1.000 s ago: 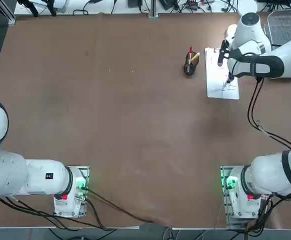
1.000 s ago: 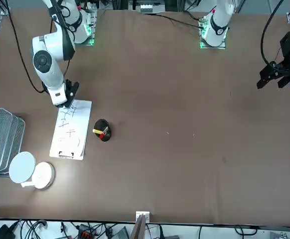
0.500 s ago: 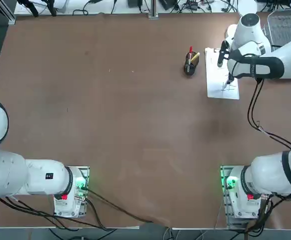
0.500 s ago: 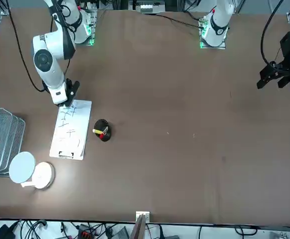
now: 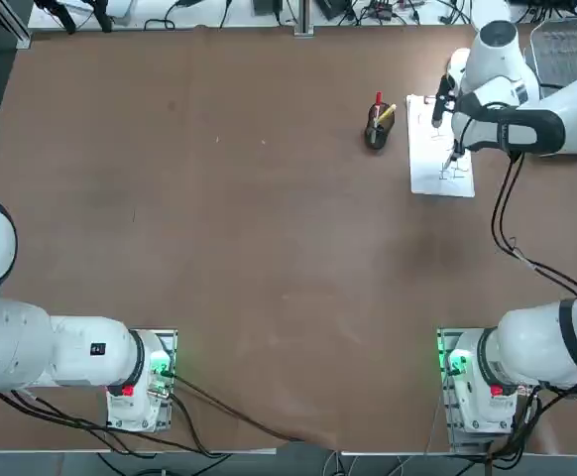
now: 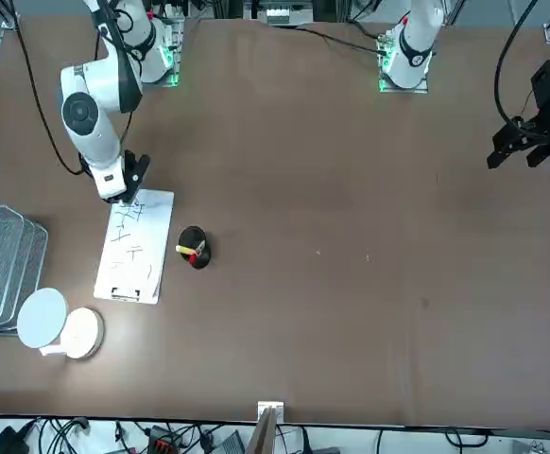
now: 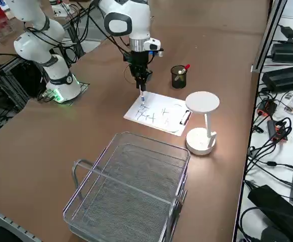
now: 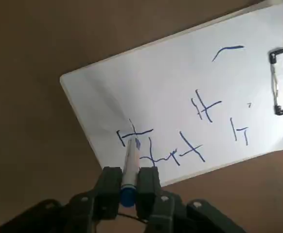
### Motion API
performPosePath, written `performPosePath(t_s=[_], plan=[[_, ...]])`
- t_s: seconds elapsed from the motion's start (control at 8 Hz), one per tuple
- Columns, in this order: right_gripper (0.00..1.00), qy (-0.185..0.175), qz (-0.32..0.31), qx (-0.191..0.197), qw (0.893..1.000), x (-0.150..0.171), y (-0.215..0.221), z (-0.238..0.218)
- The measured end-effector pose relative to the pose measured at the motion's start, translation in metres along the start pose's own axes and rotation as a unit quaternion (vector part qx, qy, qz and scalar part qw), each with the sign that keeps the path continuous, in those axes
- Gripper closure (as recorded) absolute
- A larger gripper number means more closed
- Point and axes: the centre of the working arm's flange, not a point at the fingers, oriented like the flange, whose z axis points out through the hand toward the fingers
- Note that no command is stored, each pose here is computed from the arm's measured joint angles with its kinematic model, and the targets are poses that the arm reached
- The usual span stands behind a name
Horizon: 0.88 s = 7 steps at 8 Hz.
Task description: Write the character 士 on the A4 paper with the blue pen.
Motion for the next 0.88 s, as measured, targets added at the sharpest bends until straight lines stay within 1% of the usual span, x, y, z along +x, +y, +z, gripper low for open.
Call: performPosePath(t_s=[0.25,0.38,0.62,0.88], plan=[[0.80,0.004,0.009,-0.015,1.000,0.001,0.017,-0.026],[0.80,0.011,0.022,-0.014,1.000,0.002,0.025,-0.039],[0.80,0.046,0.061,0.002,0.997,0.005,0.039,-0.064],[0.80,0.073,0.104,0.001,0.992,0.010,0.050,-0.087]])
